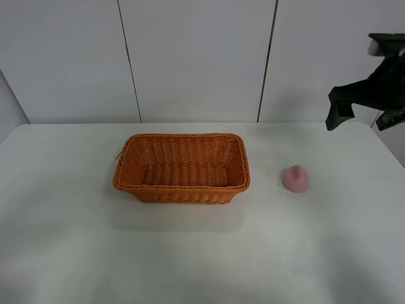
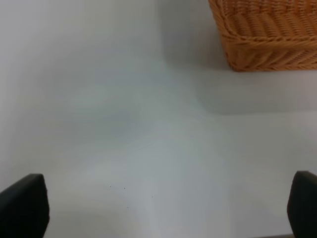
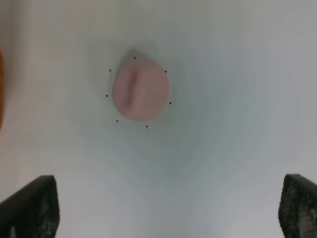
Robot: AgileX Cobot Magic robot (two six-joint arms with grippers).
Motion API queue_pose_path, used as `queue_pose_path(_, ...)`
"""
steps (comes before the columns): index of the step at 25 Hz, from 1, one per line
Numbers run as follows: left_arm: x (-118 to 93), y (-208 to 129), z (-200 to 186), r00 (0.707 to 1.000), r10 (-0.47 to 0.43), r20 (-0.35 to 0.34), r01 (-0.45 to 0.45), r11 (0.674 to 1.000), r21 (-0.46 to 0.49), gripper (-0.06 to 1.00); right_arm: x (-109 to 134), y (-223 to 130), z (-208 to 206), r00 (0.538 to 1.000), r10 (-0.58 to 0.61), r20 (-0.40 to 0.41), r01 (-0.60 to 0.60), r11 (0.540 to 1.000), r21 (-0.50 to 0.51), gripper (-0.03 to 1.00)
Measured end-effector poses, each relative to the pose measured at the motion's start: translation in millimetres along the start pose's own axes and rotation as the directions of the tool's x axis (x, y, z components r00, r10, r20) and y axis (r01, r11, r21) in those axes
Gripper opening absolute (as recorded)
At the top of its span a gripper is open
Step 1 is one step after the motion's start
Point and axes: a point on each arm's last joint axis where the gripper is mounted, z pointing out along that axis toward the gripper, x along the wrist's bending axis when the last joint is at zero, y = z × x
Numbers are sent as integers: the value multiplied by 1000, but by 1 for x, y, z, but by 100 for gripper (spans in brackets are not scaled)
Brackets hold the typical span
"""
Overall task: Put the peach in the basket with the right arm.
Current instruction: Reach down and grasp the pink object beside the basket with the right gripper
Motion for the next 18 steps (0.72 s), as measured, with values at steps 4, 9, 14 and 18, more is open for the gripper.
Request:
queue_pose_path(4,0,0,0,1000,0,0,0,1000,0,99,-1,34,38,1000,-10,-1,10,995,104,68)
queue_pose_path(9,0,0,0,1000,0,0,0,1000,0,99,2,60,84,999,-13,-33,19,982,186,68)
queue_pose_path(14,0,0,0,1000,0,0,0,1000,0,99,15,59,108,998,-44,-55,55,970,235,68)
queue_pose_path(18,0,0,0,1000,0,0,0,1000,0,99,21,58,118,997,-57,-61,70,964,256,68)
